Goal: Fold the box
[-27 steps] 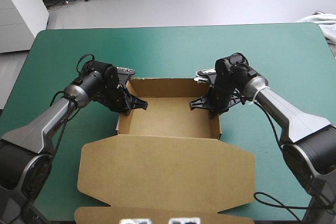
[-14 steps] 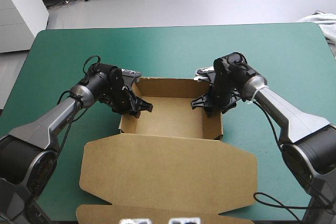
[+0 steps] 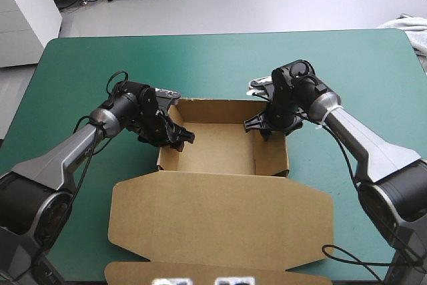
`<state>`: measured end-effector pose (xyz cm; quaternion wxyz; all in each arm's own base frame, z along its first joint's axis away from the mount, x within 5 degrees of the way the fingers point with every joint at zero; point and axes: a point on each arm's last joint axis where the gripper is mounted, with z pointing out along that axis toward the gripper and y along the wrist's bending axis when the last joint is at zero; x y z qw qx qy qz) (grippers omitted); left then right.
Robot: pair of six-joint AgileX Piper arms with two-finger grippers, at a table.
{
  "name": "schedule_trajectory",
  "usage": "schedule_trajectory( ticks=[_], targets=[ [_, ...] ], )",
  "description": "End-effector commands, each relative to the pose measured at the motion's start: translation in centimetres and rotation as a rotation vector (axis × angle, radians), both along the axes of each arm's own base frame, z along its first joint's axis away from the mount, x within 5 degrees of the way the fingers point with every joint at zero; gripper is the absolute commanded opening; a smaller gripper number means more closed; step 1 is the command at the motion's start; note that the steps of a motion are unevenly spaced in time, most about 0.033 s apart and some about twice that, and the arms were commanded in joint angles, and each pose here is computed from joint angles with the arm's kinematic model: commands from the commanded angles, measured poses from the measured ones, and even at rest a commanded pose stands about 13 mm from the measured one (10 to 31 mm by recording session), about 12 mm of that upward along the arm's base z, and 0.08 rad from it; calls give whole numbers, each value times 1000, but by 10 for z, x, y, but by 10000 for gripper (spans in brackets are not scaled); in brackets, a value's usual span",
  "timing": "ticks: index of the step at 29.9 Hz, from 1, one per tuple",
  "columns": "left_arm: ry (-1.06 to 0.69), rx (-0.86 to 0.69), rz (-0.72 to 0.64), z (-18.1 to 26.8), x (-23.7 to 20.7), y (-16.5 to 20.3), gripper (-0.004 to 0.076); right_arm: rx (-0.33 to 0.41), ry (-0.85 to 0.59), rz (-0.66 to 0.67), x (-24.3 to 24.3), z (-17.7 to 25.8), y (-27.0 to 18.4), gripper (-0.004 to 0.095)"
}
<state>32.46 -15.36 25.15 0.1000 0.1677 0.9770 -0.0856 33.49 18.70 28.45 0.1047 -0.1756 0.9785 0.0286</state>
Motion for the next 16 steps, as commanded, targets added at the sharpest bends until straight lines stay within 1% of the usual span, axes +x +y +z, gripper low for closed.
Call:
schedule_trajectory(
  ticks=[1, 8, 16],
  targets=[
    [-78, -59, 9, 24, -2, -3, 476, 5, -66, 5, -5, 27, -6, 519],
    [-102, -68, 15, 28, -1, -3, 476, -17, -112, 11, -2, 37, -8, 519],
    [-169, -95, -4, 63, 6, -7, 476, 33, -205, 7, 3, 68, -6, 519]
  ],
)
